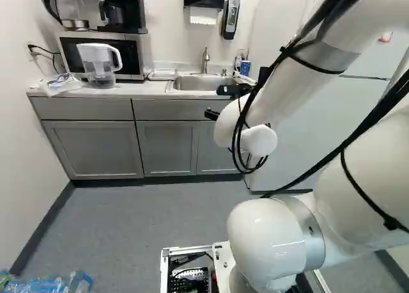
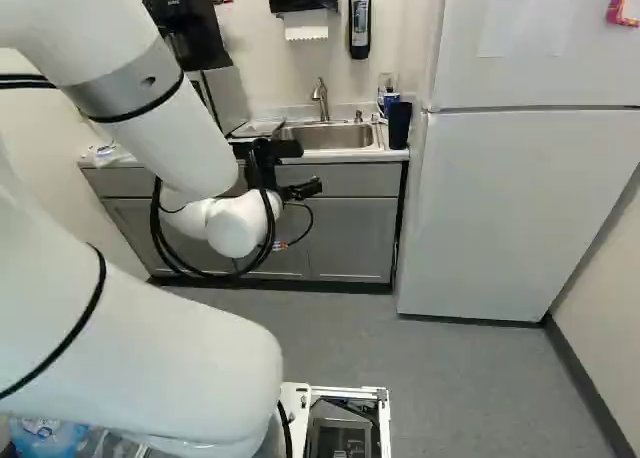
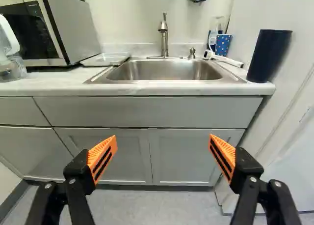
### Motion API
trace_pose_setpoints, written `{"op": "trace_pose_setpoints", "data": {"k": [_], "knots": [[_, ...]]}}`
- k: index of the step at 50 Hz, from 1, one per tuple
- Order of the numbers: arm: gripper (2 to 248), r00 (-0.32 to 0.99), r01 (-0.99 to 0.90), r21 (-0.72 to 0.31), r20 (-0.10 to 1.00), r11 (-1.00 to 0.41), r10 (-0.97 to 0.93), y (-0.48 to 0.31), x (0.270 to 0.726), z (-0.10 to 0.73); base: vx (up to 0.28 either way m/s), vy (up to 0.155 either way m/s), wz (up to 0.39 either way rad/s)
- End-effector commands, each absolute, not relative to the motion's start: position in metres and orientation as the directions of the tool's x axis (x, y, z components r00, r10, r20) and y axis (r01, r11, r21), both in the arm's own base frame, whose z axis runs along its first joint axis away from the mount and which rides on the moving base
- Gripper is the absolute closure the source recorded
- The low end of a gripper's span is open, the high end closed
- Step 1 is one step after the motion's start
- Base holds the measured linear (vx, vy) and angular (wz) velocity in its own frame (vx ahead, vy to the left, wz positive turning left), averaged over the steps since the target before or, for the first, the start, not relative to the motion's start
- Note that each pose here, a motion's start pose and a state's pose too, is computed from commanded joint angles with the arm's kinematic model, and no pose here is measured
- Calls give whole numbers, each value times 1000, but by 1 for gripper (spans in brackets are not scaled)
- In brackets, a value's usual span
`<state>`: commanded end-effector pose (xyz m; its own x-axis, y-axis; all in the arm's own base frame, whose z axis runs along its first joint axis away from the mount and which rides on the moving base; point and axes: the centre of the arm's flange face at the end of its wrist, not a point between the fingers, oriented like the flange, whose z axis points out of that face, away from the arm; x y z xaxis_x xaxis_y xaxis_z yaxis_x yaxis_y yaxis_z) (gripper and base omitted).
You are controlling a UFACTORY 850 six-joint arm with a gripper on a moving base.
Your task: Rinse the cup and place it in the tray
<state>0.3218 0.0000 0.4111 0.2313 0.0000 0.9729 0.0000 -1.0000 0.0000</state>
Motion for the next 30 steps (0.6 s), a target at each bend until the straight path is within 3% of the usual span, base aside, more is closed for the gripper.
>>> {"op": "trace_pose_setpoints", "data": {"k": [30], "knots": [[3, 224, 2, 0, 974, -1000, 0, 1, 350, 437, 0, 0, 0]]}}
